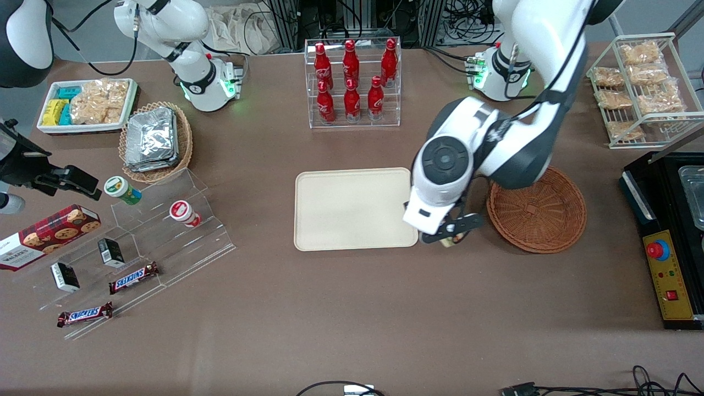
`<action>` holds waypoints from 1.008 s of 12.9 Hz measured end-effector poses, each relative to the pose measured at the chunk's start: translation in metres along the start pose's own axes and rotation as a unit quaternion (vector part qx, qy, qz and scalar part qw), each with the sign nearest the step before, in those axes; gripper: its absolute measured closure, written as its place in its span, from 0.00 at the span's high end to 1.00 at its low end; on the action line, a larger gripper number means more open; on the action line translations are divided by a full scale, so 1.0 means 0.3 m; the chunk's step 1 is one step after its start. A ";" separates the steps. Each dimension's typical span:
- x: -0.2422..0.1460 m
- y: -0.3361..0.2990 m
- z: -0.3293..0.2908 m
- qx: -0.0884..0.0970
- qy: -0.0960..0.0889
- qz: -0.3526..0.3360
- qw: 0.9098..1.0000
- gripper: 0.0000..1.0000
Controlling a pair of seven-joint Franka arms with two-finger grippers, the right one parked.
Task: Place sandwich from basket to tray
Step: 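Carry the held sandwich over the cream tray, then lower the sandwich onto the tray and open the left gripper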
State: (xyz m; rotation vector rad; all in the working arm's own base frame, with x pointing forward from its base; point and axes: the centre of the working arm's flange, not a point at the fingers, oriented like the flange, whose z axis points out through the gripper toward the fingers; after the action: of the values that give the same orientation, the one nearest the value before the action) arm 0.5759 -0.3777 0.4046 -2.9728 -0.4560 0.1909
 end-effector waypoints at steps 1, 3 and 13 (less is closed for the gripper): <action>-0.017 0.038 0.040 -0.003 -0.002 -0.006 1.000 0.23; -0.045 0.077 0.116 -0.011 -0.008 -0.006 1.000 0.23; -0.301 0.052 0.472 -0.020 0.001 0.162 0.987 0.20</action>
State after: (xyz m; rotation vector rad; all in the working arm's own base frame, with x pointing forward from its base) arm 0.4747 -0.4048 0.2726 -3.0667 0.0300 0.2125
